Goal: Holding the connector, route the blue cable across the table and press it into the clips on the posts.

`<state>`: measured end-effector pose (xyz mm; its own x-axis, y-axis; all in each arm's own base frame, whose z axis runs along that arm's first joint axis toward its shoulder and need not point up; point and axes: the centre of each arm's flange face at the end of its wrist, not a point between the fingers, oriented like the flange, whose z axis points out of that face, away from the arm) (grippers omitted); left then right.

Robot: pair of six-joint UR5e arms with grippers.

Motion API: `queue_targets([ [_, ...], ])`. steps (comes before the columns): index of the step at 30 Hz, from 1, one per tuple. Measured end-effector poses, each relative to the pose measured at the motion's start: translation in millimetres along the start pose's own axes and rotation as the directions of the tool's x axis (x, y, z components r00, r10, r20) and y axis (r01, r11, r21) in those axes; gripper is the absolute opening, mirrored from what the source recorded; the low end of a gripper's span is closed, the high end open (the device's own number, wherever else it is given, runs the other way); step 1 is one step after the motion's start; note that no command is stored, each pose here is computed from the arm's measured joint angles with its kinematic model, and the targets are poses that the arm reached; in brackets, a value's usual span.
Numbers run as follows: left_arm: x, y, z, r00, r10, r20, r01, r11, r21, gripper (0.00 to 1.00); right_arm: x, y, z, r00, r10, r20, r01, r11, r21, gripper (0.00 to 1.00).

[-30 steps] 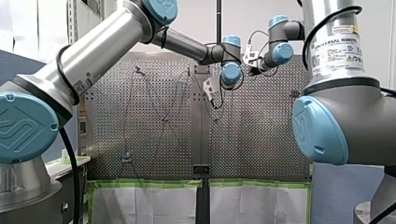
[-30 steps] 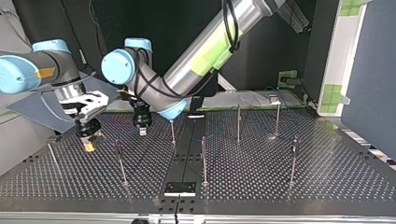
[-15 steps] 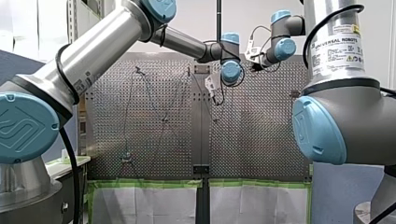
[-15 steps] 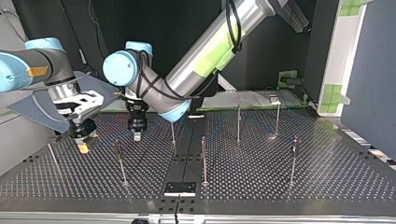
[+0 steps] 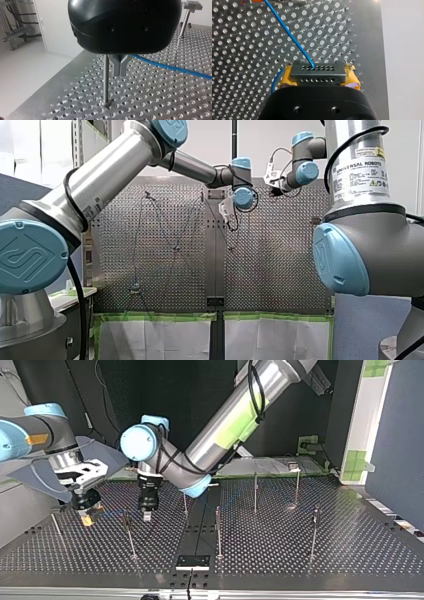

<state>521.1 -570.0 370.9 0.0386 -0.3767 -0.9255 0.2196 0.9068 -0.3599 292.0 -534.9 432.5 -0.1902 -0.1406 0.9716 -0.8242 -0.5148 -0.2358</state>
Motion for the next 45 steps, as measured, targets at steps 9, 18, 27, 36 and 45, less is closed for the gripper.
queue_targets([
  [9,-3,11.4,11,1.0,0.001,0.001,-0.001,1.0,0.007,0.0,-6,13.6,5.0,1.0,0.005,0.009,-0.005,0.9999,-0.011,0.0],
  [18,-2,15.9,13,0.9999,0.003,-0.012,-0.003,1.0,0.008,0.35,-1,19.8,6.7,1.0,0.009,-0.003,-0.009,1.0,-0.003,0.0],
  [27,3,7.2,1,0.9985,0.01,-0.055,-0.009,0.9996,0.025,1.0,-2,19.3,6.9,1.0,0.01,0.0,-0.01,1.0,-0.001,0.0],
  [36,9,5.3,-10,0.9938,0.022,-0.109,-0.021,0.9997,0.015,1.0,-2,19.3,6.9,1.0,0.01,0.0,-0.01,1.0,0.0,0.0],
  [45,3,1.3,-29,0.9851,0.042,-0.167,-0.042,0.9991,0.006,1.0,-2,19.3,7.1,0.9999,0.01,0.001,-0.01,0.9999,0.0,0.0],
])
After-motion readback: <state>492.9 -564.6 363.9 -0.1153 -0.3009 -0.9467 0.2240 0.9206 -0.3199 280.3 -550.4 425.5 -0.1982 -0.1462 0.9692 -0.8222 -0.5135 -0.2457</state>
